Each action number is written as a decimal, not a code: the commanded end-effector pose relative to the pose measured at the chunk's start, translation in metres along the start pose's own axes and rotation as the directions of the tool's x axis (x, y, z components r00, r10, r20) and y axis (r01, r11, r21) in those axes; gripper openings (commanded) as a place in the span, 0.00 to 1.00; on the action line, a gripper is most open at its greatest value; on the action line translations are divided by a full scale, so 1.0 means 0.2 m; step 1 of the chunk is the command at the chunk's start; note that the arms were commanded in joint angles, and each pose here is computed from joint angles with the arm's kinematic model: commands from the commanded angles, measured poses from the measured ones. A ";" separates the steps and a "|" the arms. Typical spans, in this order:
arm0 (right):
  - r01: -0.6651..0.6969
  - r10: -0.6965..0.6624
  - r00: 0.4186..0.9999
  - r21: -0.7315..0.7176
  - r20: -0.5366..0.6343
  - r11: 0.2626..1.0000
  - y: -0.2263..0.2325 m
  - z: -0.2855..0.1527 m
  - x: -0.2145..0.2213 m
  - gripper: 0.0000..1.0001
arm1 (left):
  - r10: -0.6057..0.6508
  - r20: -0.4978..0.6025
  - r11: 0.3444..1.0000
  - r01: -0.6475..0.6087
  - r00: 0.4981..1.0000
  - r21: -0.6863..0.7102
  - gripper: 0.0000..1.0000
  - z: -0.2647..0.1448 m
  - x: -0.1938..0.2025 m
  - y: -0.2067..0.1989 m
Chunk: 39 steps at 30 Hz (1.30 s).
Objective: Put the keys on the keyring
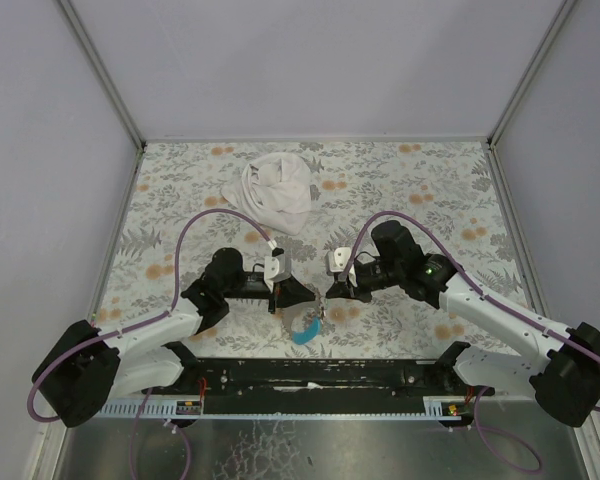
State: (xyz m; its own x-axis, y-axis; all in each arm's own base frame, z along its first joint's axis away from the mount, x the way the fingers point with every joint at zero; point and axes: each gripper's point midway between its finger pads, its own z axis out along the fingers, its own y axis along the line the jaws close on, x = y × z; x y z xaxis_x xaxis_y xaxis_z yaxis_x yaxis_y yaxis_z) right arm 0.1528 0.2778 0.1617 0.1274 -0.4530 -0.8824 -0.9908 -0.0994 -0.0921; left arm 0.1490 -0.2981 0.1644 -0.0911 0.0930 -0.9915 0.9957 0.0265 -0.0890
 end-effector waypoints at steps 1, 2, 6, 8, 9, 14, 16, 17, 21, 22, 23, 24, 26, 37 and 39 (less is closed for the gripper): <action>0.029 -0.028 0.998 -0.015 0.053 0.999 0.00 0.00 -0.07 0.00 | 0.032 0.035 0.999 -0.033 0.999 0.010 0.00 0.01 -0.05 0.00; 0.029 -0.029 0.998 -0.015 0.054 0.999 0.00 0.00 -0.07 0.00 | 0.032 0.036 0.999 -0.033 0.999 0.011 0.00 0.01 -0.05 0.00; 0.035 -0.033 0.997 -0.017 0.063 0.999 0.00 -0.01 -0.08 0.00 | 0.031 0.037 0.999 -0.031 0.999 0.013 0.00 0.01 -0.06 0.00; 0.035 -0.034 0.997 -0.019 0.065 0.999 0.00 0.00 -0.08 0.00 | 0.030 0.037 0.999 -0.030 0.999 0.013 0.00 0.01 -0.05 0.00; 0.035 -0.034 0.997 -0.019 0.066 0.999 0.00 0.00 -0.08 0.00 | 0.029 0.037 0.999 -0.029 0.999 0.013 0.00 0.01 -0.05 0.00; 0.032 -0.031 0.997 -0.014 0.067 0.999 0.00 0.00 -0.08 0.00 | 0.032 0.041 0.999 -0.033 0.999 0.016 0.00 0.01 -0.06 0.00; 0.030 -0.029 0.998 -0.005 0.057 1.000 -0.01 0.00 -0.07 0.00 | 0.033 0.041 0.999 -0.034 0.999 0.014 0.00 0.01 -0.06 0.00; 0.027 -0.027 0.998 0.004 0.049 1.000 -0.01 -0.01 -0.06 0.00 | 0.032 0.040 0.999 -0.033 0.999 0.012 0.00 0.01 -0.06 0.00; 0.023 -0.024 0.999 0.028 0.032 0.999 -0.02 -0.03 -0.05 0.00 | 0.035 0.039 0.999 -0.036 0.999 0.001 0.00 0.00 -0.06 0.01; 0.024 -0.025 0.999 0.037 0.027 0.999 -0.02 -0.03 -0.05 0.00 | 0.036 0.038 0.999 -0.036 0.999 0.001 0.00 0.00 -0.06 0.01; 0.022 -0.023 0.999 0.040 0.025 0.999 -0.02 -0.03 -0.05 0.00 | 0.038 0.040 0.999 -0.038 0.998 0.000 0.00 0.00 -0.06 0.01; 0.019 -0.020 1.000 0.042 0.024 0.999 -0.02 -0.03 -0.04 0.00 | 0.037 0.039 0.999 -0.037 0.999 0.000 0.00 0.00 -0.06 0.01; 0.019 -0.020 0.999 0.039 0.024 0.999 -0.02 -0.03 -0.04 0.00 | 0.035 0.037 0.999 -0.035 0.999 0.002 0.00 0.00 -0.05 0.01; 0.025 -0.025 0.999 -0.002 0.048 1.000 -0.01 -0.01 -0.07 0.00 | 0.030 0.039 0.999 -0.031 0.999 0.016 0.00 0.01 -0.06 0.00; 0.024 -0.024 0.999 -0.007 0.049 1.000 -0.01 0.00 -0.06 0.00 | 0.030 0.039 0.999 -0.031 0.999 0.016 0.00 0.01 -0.06 0.00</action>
State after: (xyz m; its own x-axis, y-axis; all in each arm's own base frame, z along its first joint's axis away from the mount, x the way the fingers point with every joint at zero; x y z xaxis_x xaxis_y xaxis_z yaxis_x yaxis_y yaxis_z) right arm 0.1525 0.2771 0.1639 0.1340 -0.4460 -0.8849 -0.9902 -0.0951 -0.1020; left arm 0.1483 -0.2988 0.1639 -0.0993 0.0922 -0.9908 0.9950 0.0215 -0.0977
